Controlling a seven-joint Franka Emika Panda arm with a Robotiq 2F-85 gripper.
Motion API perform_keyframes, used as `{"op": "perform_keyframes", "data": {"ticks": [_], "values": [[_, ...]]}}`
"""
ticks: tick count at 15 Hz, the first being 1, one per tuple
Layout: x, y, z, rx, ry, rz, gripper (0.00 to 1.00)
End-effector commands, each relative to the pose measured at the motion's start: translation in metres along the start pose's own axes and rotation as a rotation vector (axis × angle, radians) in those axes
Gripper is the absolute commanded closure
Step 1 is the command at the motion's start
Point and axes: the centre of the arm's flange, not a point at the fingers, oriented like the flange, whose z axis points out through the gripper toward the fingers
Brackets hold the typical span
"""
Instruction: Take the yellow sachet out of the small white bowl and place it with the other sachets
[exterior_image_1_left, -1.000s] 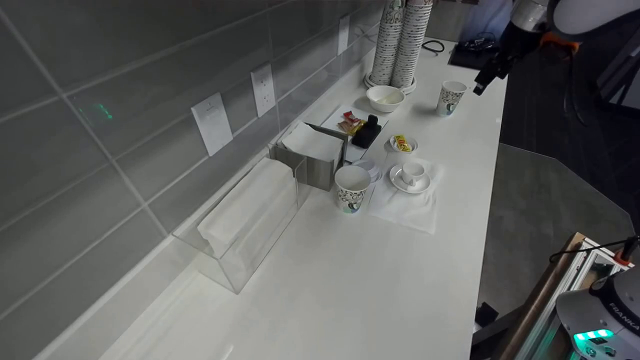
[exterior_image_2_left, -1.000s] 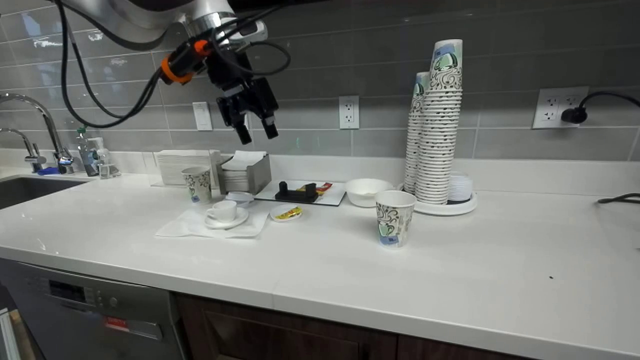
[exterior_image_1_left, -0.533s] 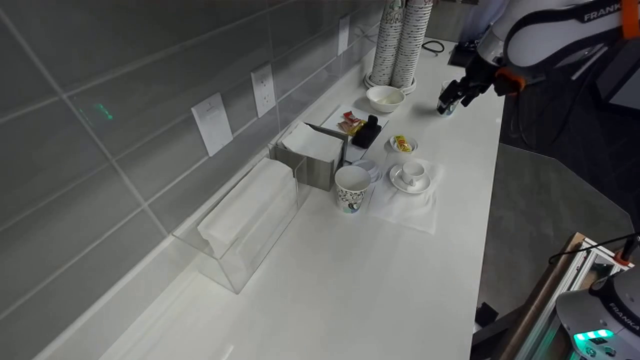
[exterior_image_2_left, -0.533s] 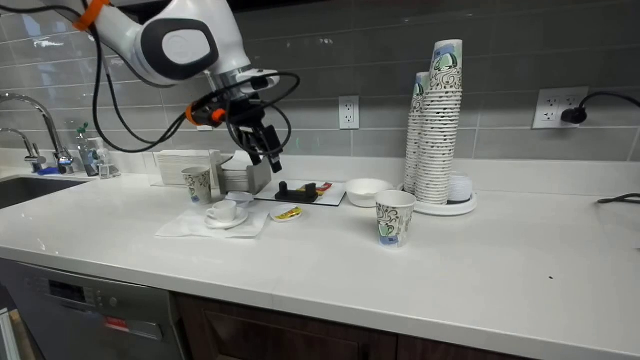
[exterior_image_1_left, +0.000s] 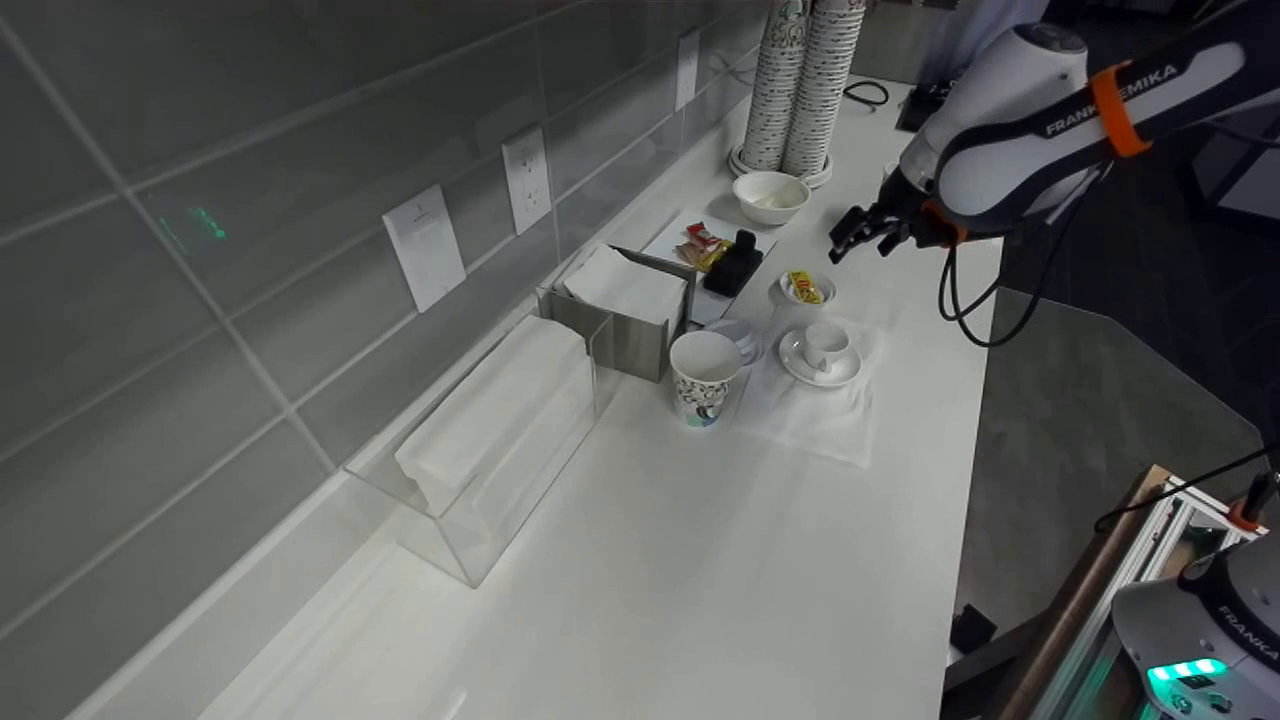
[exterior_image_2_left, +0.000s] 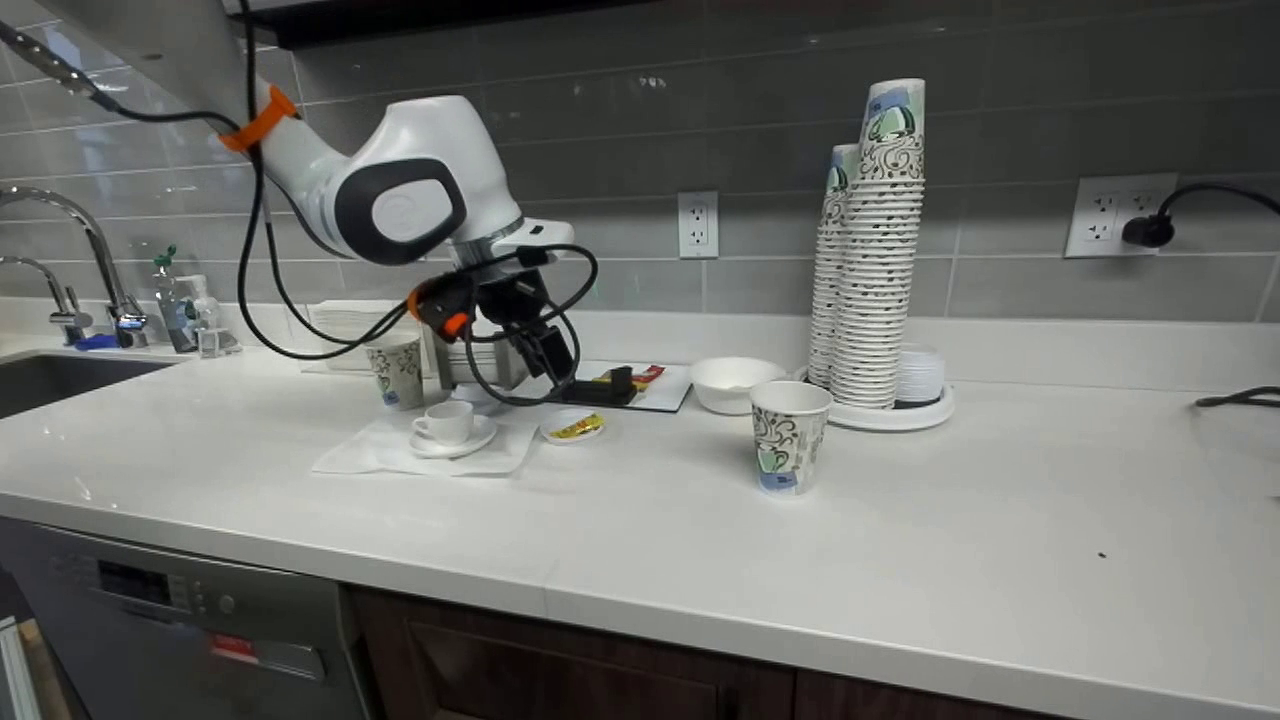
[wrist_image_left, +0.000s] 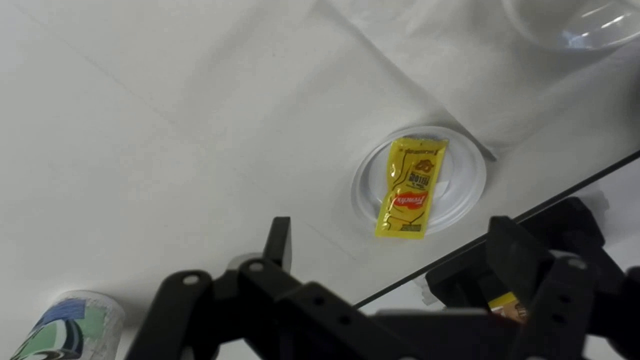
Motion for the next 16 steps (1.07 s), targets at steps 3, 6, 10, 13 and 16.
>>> {"op": "perform_keyframes", "data": {"ticks": [3, 6, 10, 13, 16], "values": [[-0.005, -0.014, 0.021, 0.016, -0.037, 0.014, 0.0], [-0.003, -0.017, 0.021, 0.02, -0.036, 0.015, 0.0], [0.0, -0.017, 0.028, 0.01, -0.023, 0.015, 0.0], [0.006, -0.017, 0.042, 0.004, 0.004, 0.045, 0.0], [0.009, -0.017, 0.056, -0.008, 0.033, 0.078, 0.0]]}}
